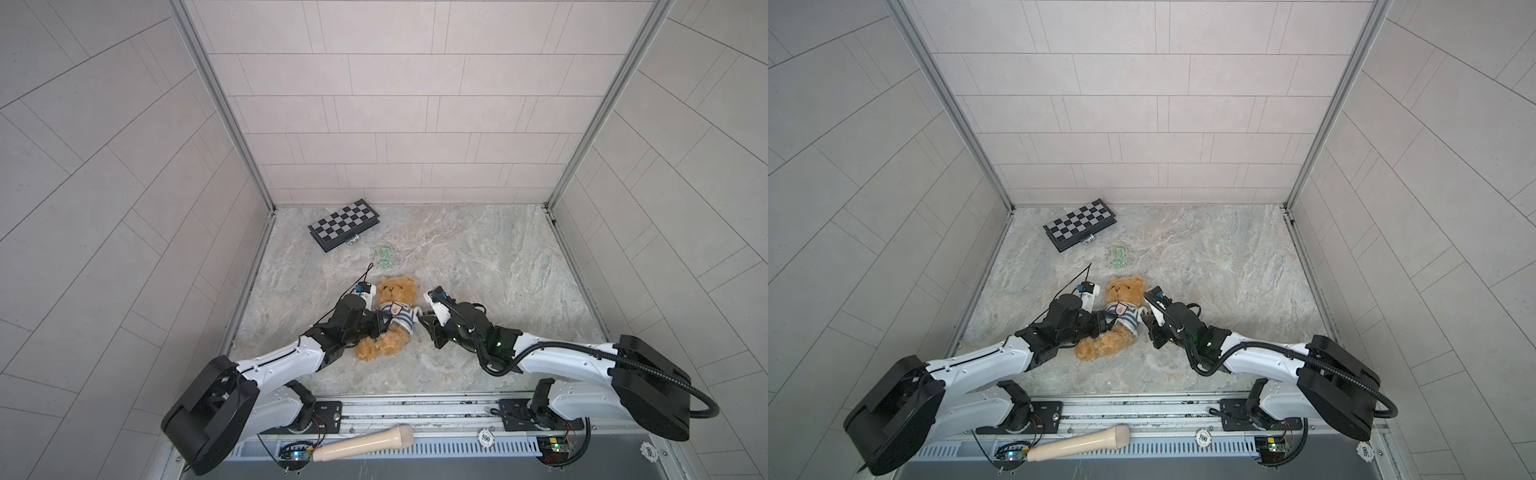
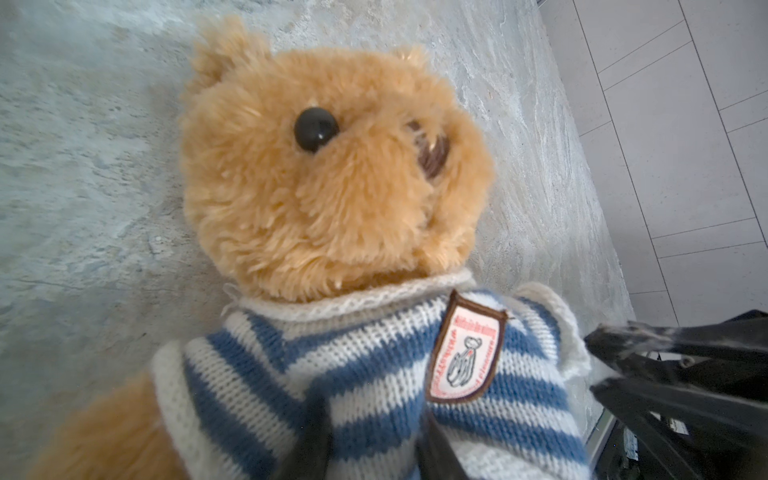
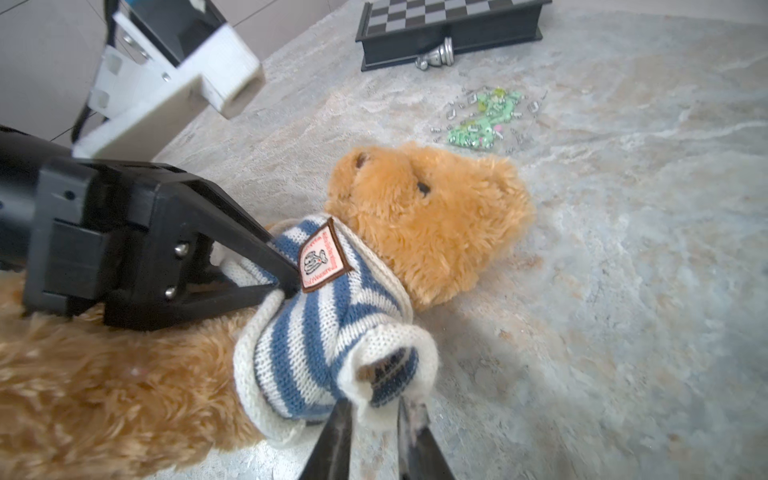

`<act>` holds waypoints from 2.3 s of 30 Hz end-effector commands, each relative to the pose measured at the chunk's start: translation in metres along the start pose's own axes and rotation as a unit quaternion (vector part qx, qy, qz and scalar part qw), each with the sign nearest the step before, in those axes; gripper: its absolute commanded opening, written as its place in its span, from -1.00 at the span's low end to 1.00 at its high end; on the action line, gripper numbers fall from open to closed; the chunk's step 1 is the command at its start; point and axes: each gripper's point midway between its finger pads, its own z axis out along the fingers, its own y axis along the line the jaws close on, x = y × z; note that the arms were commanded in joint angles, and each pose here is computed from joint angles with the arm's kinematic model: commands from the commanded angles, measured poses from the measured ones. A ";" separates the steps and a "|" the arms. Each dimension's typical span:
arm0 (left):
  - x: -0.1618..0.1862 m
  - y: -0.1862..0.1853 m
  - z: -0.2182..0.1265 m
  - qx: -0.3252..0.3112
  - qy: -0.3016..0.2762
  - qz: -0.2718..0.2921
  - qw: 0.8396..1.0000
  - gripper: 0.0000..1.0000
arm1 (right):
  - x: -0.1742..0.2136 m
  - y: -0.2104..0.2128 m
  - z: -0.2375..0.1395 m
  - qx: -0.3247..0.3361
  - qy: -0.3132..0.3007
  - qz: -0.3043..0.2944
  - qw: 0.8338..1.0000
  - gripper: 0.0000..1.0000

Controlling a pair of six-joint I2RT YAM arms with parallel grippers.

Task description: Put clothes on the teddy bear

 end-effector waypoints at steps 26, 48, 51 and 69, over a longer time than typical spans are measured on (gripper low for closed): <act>0.032 0.028 0.005 -0.039 0.050 0.000 0.998 -0.38 | -0.015 0.017 0.041 -0.065 0.030 0.008 0.997 -0.63; 0.031 0.028 0.004 -0.040 0.043 0.008 0.998 -0.37 | 0.000 0.031 0.068 -0.117 0.057 0.013 0.991 -0.75; 0.029 0.029 0.003 -0.044 0.040 0.009 0.998 -0.37 | -0.002 0.030 0.063 -0.115 0.053 0.010 0.992 -0.90; -0.019 -0.003 -0.046 -0.027 -0.020 0.042 0.999 0.21 | -0.038 0.042 0.015 -0.108 -0.005 -0.016 0.994 -1.00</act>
